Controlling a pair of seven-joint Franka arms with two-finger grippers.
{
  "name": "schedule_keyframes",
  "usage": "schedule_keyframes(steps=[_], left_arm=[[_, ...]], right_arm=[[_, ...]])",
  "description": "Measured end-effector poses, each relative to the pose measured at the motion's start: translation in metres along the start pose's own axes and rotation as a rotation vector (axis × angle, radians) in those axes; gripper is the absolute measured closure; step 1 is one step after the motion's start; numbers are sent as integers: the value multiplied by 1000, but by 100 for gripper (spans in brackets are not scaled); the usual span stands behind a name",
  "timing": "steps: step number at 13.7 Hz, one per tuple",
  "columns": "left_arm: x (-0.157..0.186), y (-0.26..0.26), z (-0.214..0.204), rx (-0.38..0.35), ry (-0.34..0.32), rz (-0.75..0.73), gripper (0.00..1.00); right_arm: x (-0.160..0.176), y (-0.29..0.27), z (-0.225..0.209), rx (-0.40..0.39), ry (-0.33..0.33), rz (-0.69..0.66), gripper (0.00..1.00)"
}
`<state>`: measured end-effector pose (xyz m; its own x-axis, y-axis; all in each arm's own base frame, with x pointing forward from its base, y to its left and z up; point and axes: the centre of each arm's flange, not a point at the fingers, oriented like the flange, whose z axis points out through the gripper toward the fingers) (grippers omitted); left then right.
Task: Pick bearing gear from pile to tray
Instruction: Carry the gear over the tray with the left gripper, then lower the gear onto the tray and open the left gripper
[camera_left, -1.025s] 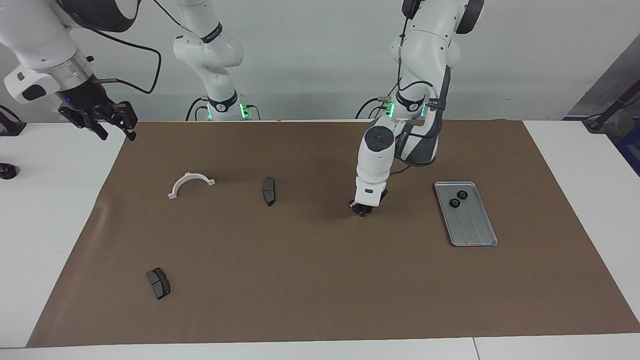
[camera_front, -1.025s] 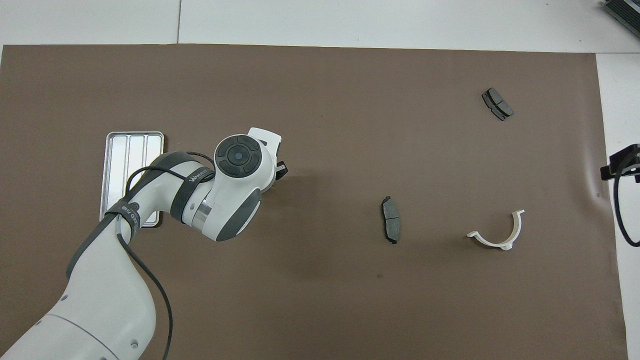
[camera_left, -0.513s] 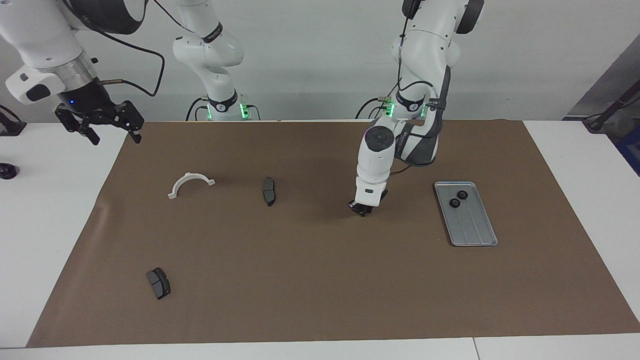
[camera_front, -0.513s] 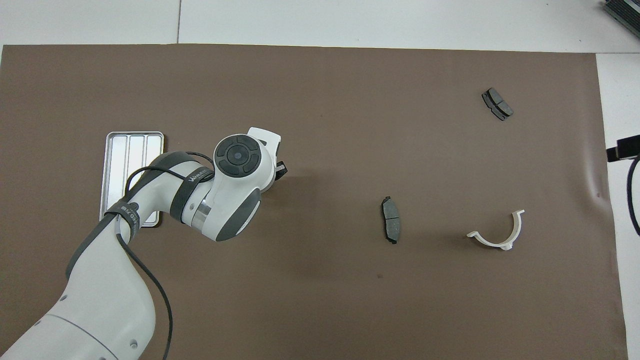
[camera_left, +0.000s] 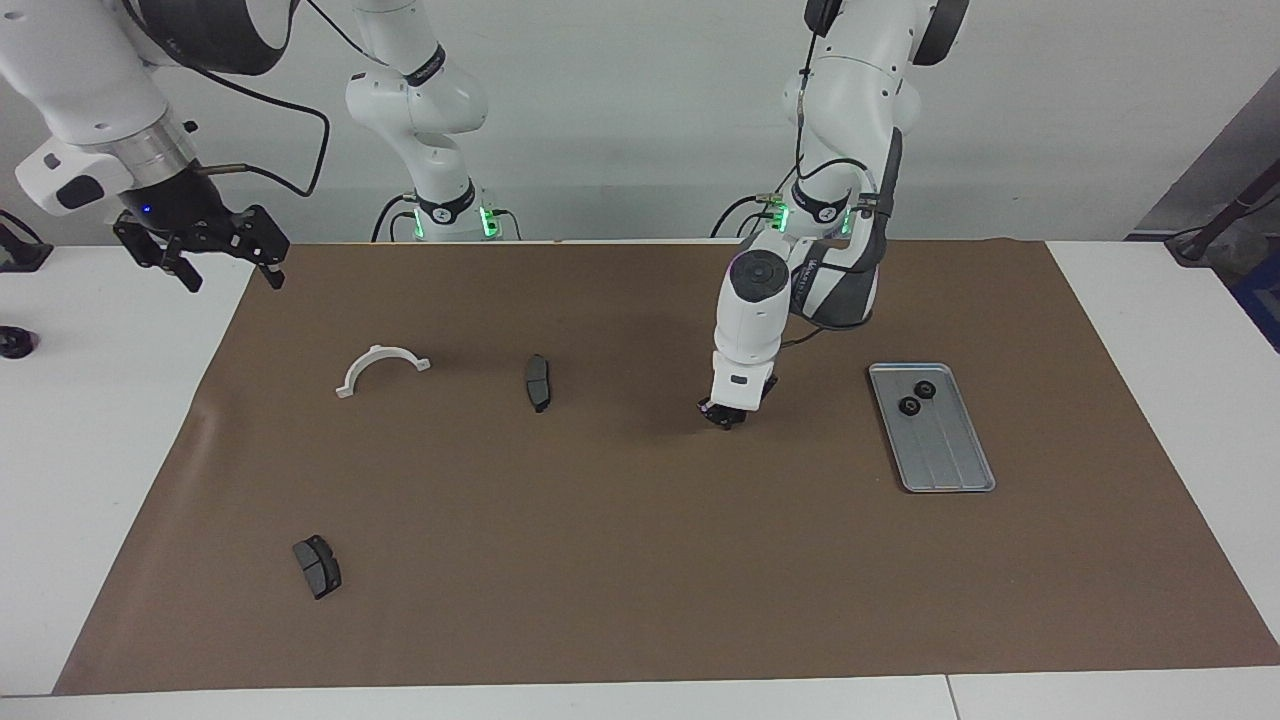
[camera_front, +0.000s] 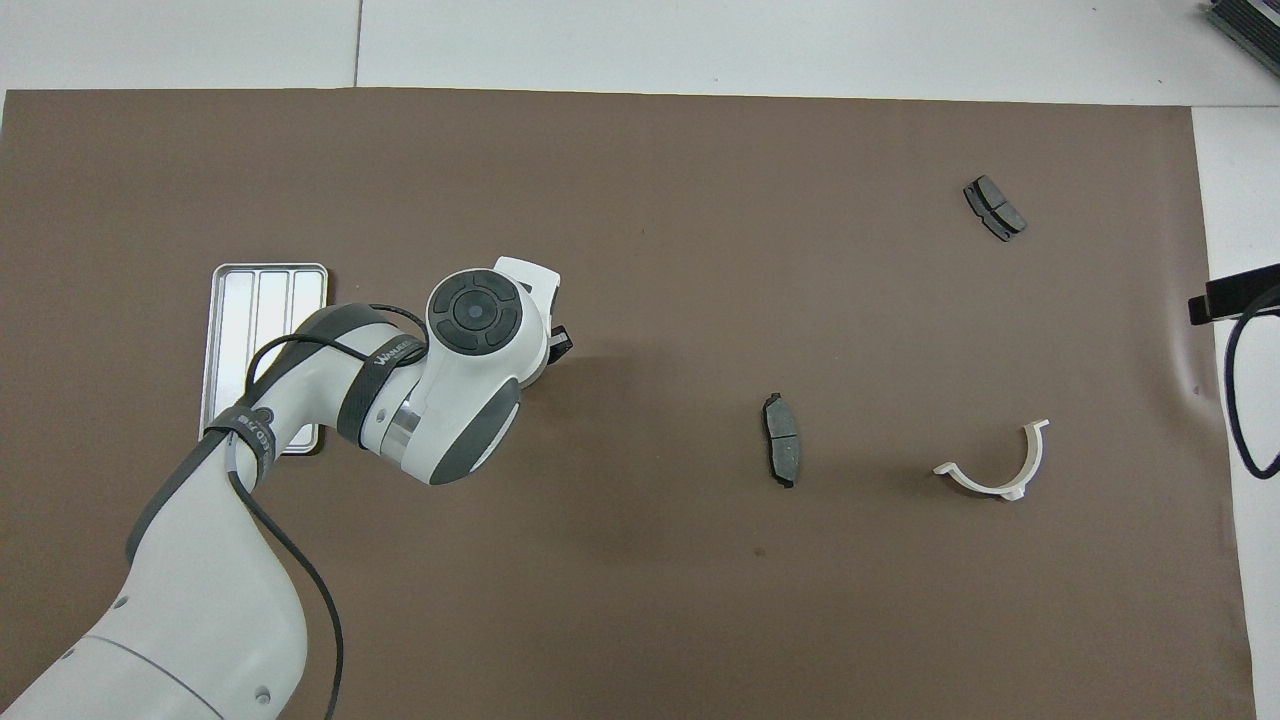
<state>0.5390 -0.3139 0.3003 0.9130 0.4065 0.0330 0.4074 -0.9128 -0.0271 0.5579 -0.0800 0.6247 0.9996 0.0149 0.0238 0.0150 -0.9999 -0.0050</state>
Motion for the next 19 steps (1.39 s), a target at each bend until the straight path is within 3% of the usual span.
schedule_keyframes(steps=[5, 7, 11, 15, 19], left_arm=[[14, -12, -17, 0, 10, 35, 76], [41, -41, -52, 8, 22, 77, 76], [126, -155, -111, 16, 35, 153, 76], [190, -257, -86, 7, 50, 207, 76], [193, -259, -24, -13, 42, 236, 76]], right_arm=[[0, -2, 0, 0, 0, -3, 0], [0, -2, 0, 0, -1, -3, 0], [0, -2, 1, 0, -2, -4, 0], [0, -2, 1, 0, -2, -4, 0], [0, -2, 1, 0, -3, -4, 0]])
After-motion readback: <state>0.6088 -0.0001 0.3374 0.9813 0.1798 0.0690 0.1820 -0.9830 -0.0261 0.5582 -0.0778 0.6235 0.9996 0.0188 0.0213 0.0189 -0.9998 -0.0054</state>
